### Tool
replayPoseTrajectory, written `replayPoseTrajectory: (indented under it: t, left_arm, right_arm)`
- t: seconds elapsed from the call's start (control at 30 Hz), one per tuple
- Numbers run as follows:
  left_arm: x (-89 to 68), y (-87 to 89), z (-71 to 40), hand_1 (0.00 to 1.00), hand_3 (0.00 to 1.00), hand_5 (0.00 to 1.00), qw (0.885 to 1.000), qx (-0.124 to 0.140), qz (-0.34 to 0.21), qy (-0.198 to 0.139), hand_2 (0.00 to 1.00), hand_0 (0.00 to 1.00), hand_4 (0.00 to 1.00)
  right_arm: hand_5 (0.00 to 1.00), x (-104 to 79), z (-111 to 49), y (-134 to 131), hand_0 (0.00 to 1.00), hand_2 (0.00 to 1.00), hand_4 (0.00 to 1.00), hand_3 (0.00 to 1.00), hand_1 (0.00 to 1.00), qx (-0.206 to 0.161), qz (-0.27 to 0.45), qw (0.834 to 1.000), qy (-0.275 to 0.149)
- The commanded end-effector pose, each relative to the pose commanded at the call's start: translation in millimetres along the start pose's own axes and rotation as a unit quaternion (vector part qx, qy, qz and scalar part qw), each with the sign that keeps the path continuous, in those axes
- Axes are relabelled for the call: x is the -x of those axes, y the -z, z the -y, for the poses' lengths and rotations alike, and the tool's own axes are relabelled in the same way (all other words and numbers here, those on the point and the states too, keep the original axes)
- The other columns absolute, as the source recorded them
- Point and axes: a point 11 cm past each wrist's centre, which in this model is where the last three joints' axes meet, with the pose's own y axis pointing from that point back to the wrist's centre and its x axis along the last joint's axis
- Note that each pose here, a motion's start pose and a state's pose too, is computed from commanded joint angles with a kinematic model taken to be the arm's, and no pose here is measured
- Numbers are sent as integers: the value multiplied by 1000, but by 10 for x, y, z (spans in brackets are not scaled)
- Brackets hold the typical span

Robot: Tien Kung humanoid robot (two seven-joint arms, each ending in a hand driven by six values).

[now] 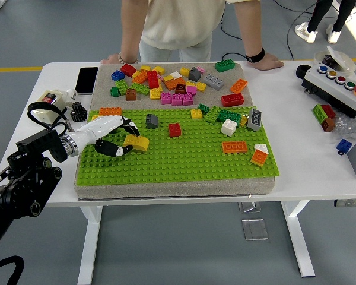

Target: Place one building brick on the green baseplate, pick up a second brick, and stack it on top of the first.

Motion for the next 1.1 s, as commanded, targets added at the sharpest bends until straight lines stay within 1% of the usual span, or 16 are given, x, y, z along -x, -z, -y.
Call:
replayPoseTrajectory:
  t: [0.07,0.1,0.27,0.3,0.47,0.67,0.83,1.1]
  left_arm:
    - [15,-23,-17,700,574,2,1000,2,-3,-1,608,725,594]
    - [34,-36,-33,694,569,2,1000,3,-4,-1,607,715,566]
    - [61,-129,-69,694,569,2,1000,10,-7,-6,607,715,566]
    - [62,-138,-72,686,567,2,1000,10,-8,-7,605,703,560]
    - [81,-149,-104,686,567,2,1000,5,-17,-11,605,703,560]
    - [148,-169,-131,684,564,2,1000,2,-25,-10,604,699,557]
    - [208,-202,-152,684,564,2,1000,5,-30,-7,605,700,558]
    - [245,-226,-154,688,565,2,999,8,-34,-4,605,700,562]
  right_arm:
    - [480,-2,0,-5,728,684,916,620,638,0,0,1000,0]
    - [480,-3,0,-7,728,685,916,621,638,0,0,1000,0]
    - [480,-12,1,-2,728,685,916,621,638,-1,1,1000,1]
    - [480,-12,1,0,727,685,916,622,638,-1,1,1000,1]
    - [480,-20,2,20,727,685,916,622,638,-3,4,1000,-1]
    - [480,-37,4,14,728,685,916,622,638,-2,5,1000,-1]
    - [480,-42,5,24,727,685,916,621,637,-3,6,1000,-2]
    - [480,-37,4,29,727,685,915,621,638,-4,7,1000,-1]
